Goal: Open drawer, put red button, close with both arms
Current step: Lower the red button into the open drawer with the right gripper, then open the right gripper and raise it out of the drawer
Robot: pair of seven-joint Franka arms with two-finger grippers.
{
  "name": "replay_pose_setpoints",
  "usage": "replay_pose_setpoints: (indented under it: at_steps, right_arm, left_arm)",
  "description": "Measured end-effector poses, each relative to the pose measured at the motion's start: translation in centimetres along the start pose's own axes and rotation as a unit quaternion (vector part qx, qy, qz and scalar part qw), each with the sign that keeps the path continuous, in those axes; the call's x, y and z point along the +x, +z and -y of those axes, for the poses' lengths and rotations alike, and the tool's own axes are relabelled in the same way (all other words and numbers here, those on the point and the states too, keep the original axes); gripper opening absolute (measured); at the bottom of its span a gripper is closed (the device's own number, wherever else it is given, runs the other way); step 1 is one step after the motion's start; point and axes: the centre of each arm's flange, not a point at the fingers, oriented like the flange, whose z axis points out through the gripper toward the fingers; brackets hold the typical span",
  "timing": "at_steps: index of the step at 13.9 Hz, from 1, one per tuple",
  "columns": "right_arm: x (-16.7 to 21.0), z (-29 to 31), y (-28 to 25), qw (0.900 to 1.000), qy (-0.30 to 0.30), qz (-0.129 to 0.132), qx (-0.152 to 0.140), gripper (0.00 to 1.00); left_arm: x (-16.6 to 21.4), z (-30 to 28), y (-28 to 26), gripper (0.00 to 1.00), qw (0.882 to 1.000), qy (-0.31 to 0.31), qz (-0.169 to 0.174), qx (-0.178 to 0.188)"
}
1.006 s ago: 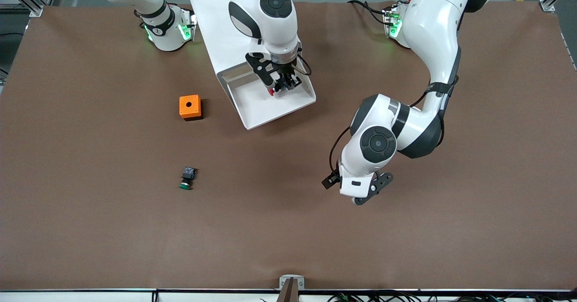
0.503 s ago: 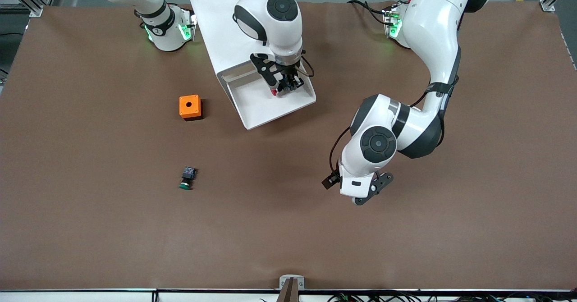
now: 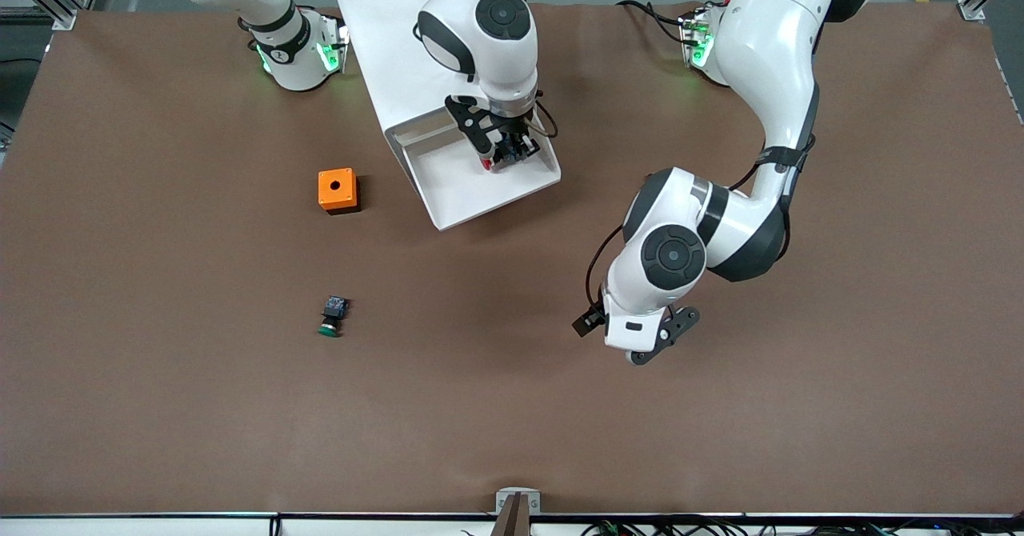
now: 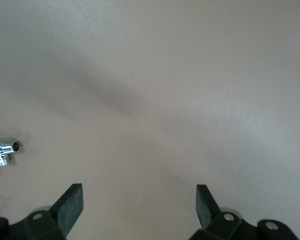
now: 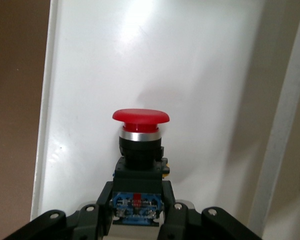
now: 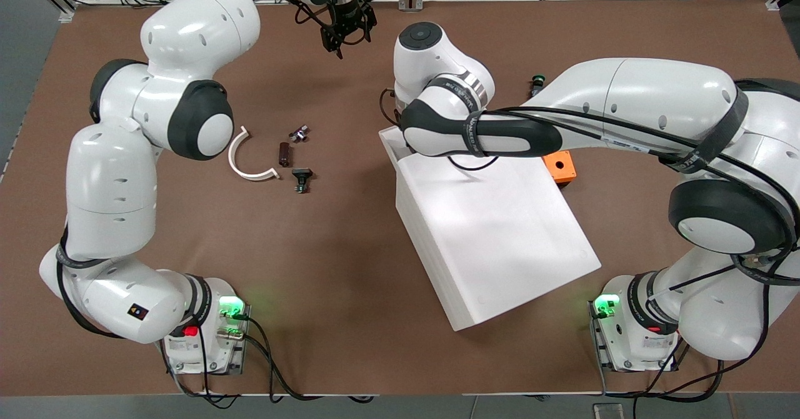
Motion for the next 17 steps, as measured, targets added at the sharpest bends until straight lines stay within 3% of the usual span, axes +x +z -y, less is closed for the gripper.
replay_pose_setpoints:
  at_steps: [3, 8, 11, 17]
  right_arm:
    - [0.0, 0.0, 0.1, 1.000, -0.004, -0.006, 0.001, 0.52]
    - [0.0, 0.6, -0.1, 0.999, -0.021, -0.028, 0.016, 0.99]
    - [1.5, 1.8, -2.0, 0.999, -0.038, -0.031, 0.018, 1.00]
    - [9.5, 4.6, -6.3, 0.994, -0.102, -0.038, -0.015, 1.00]
  left_arm:
    - [0.0, 0.0, 0.0, 1.00, 1.000, 0.000, 0.000, 0.000]
    - [0.1, 0.0, 0.0, 1.00, 1.000, 0.000, 0.000, 0.000]
    - [0.0, 0.0, 0.0, 1.00, 1.000, 0.000, 0.000, 0.000]
    - [-0.8, -0.3, 0.1, 1.00, 1.000, 0.006, 0.004, -0.002]
